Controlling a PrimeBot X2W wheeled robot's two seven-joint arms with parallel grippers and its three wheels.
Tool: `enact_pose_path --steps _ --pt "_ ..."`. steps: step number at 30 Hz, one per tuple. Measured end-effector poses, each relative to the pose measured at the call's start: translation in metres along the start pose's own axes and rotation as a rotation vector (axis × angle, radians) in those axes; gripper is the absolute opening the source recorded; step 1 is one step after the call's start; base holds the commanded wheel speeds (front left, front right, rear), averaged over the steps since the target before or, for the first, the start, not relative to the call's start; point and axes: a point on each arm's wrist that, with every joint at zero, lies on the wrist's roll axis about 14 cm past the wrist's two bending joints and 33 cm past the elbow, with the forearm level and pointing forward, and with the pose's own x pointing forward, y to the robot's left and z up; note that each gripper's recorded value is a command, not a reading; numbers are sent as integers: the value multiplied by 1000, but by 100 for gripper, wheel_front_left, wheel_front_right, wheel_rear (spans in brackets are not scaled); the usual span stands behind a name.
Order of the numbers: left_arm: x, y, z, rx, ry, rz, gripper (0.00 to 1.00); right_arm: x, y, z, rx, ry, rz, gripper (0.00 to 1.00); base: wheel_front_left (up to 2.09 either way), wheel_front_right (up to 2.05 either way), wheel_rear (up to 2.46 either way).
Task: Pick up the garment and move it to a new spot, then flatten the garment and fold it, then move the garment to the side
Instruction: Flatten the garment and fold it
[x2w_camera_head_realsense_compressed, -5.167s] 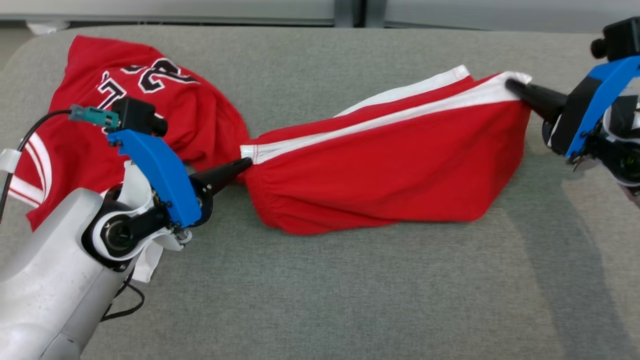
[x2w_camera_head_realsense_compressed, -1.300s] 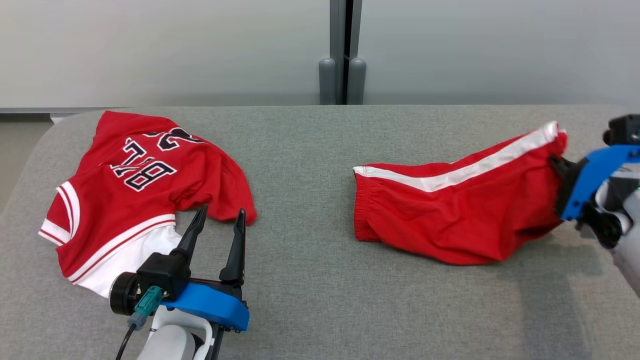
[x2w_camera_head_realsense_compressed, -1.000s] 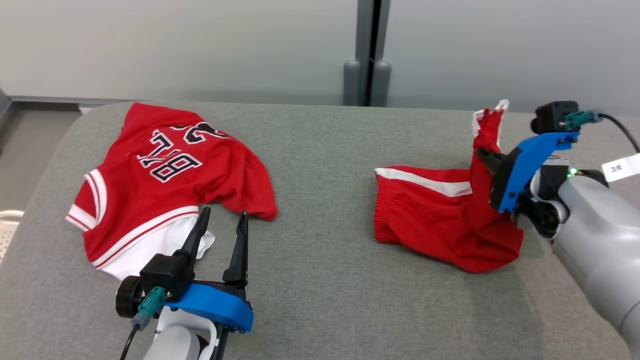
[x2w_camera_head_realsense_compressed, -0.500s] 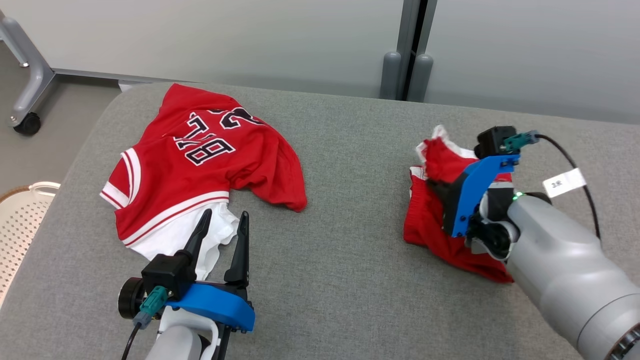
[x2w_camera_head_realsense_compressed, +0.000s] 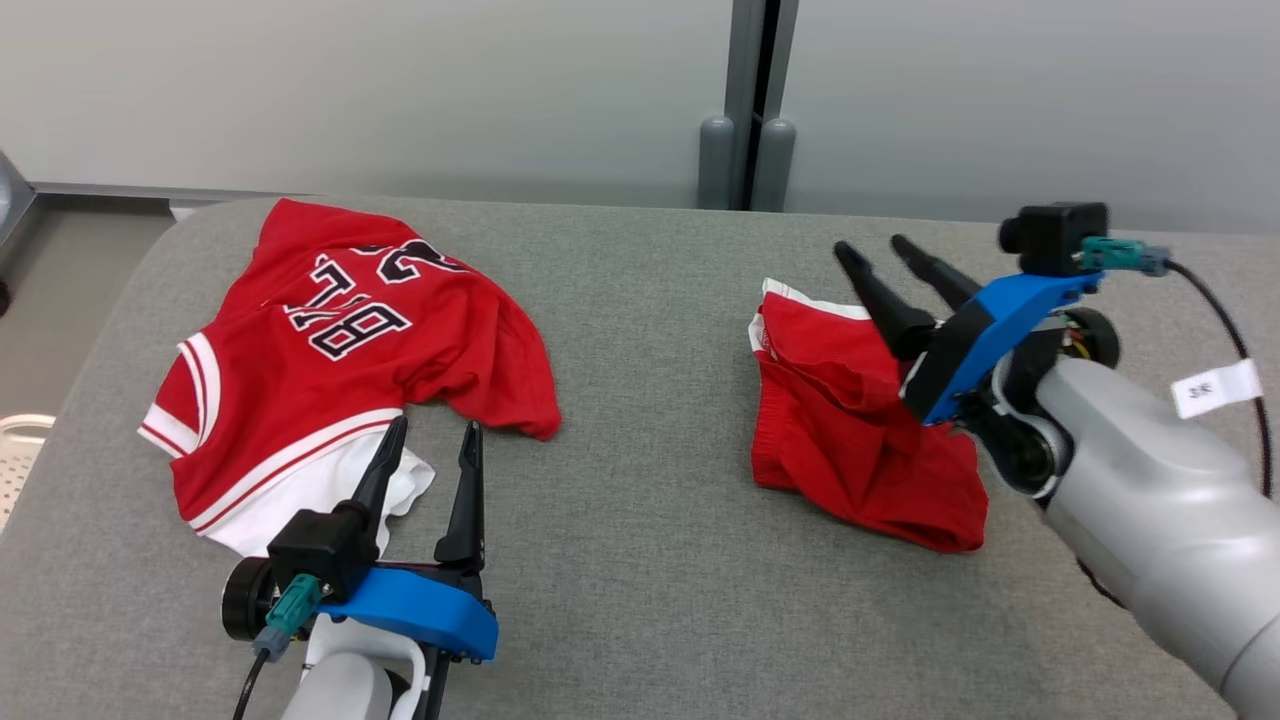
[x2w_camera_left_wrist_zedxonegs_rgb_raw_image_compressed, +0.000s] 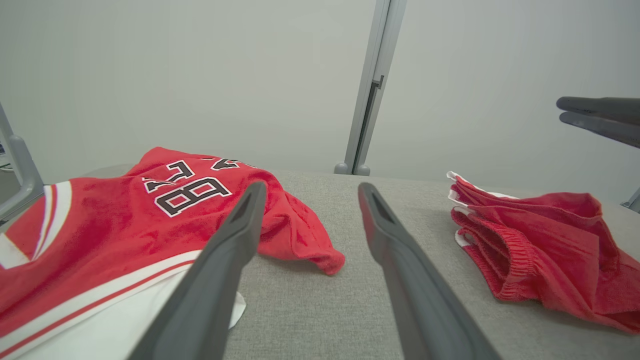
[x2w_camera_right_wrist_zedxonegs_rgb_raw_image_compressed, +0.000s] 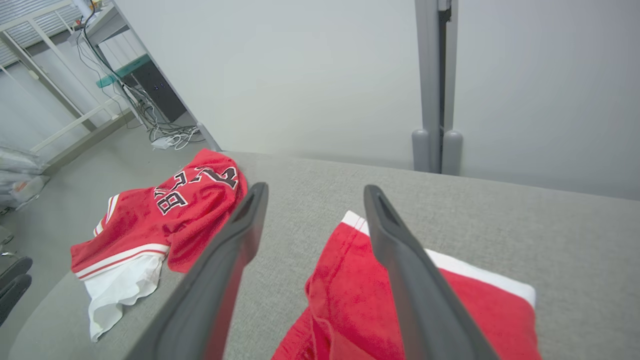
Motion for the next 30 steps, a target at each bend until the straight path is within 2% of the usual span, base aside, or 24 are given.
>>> enact_pose_path --steps 6,11,14,15,16,17,20,23,27,30 --pt "3 -10 -2 -2 3 -30 100 -36 -66 22 -52 -90 -153 100 0 0 0" --pt "5 -14 -4 -6 7 -41 100 -60 -108 8 -15 -77 -280 100 0 0 0" --pt "5 -15 -6 -6 13 -46 100 -65 -116 -11 55 -55 -321 100 0 0 0" --pt "5 -15 -7 -6 15 -45 100 -64 -114 -16 92 -45 -323 78 0 0 0" --pt "5 -14 -7 -4 18 -45 100 -62 -112 -21 132 -27 -323 7 0 0 0" --pt "5 -14 -8 -4 19 -44 100 -60 -111 -27 165 0 -323 0 0 0 0" --pt "4 -9 -5 4 14 -36 100 -53 -106 -43 283 86 -325 0 0 0 0" --pt "0 -2 -5 5 15 -13 100 -48 -95 -68 359 228 -305 0 0 0 0" --pt "-7 10 -5 4 16 27 100 -35 -54 -95 392 400 -193 0 0 0 0" --pt "-10 15 -5 3 16 43 100 -37 -28 -118 364 500 -118 0 0 0 0"
